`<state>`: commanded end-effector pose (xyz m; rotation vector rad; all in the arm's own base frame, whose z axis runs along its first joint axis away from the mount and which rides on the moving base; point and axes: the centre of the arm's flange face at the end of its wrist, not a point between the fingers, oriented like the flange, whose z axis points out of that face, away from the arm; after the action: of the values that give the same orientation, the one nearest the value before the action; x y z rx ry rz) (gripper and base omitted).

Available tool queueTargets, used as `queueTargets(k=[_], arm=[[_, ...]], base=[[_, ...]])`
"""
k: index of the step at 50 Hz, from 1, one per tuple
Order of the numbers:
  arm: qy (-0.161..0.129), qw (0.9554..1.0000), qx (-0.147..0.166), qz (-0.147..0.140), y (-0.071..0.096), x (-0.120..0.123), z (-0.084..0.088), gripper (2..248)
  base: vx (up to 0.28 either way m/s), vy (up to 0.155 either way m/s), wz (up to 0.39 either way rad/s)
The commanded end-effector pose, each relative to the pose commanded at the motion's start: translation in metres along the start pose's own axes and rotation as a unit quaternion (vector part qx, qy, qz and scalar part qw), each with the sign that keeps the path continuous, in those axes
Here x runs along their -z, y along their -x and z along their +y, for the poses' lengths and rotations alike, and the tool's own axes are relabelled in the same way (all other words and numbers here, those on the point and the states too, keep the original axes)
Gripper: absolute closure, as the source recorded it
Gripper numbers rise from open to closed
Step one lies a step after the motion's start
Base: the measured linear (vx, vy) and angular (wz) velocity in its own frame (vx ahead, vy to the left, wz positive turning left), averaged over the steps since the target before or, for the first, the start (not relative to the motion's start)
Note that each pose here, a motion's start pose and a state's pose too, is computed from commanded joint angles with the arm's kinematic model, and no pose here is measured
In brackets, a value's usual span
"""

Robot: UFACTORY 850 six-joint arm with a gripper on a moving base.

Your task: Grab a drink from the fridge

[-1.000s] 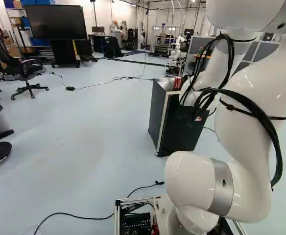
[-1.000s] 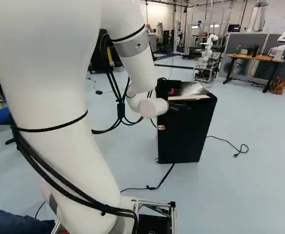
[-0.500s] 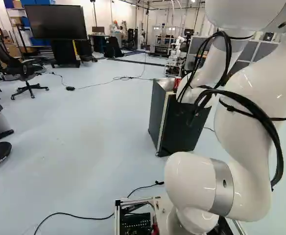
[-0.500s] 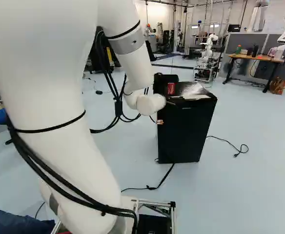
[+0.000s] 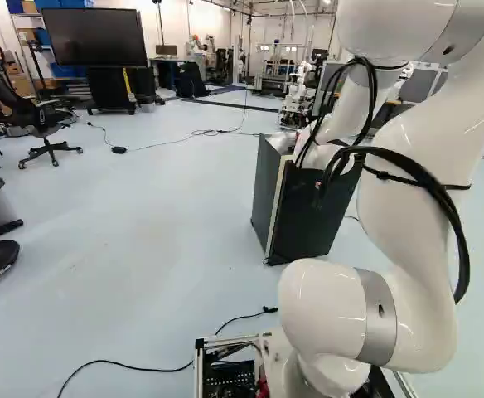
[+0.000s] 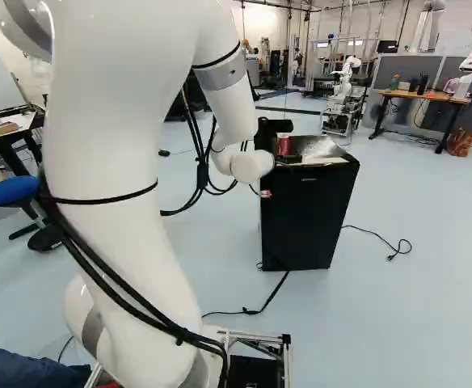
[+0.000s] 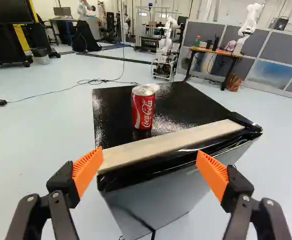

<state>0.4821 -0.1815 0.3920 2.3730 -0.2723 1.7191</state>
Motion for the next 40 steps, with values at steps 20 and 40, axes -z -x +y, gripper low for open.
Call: queueTargets(k=[20, 40], arm=[[-0.009, 0.9999, 0.004, 0.010, -0.009, -0.038, -0.007, 3], [-0.017, 0.9996, 0.007, 0.021, -0.017, -0.077, -0.015, 3]], base=[[0.000, 0.000, 0.000], [0.000, 0.000, 0.000]])
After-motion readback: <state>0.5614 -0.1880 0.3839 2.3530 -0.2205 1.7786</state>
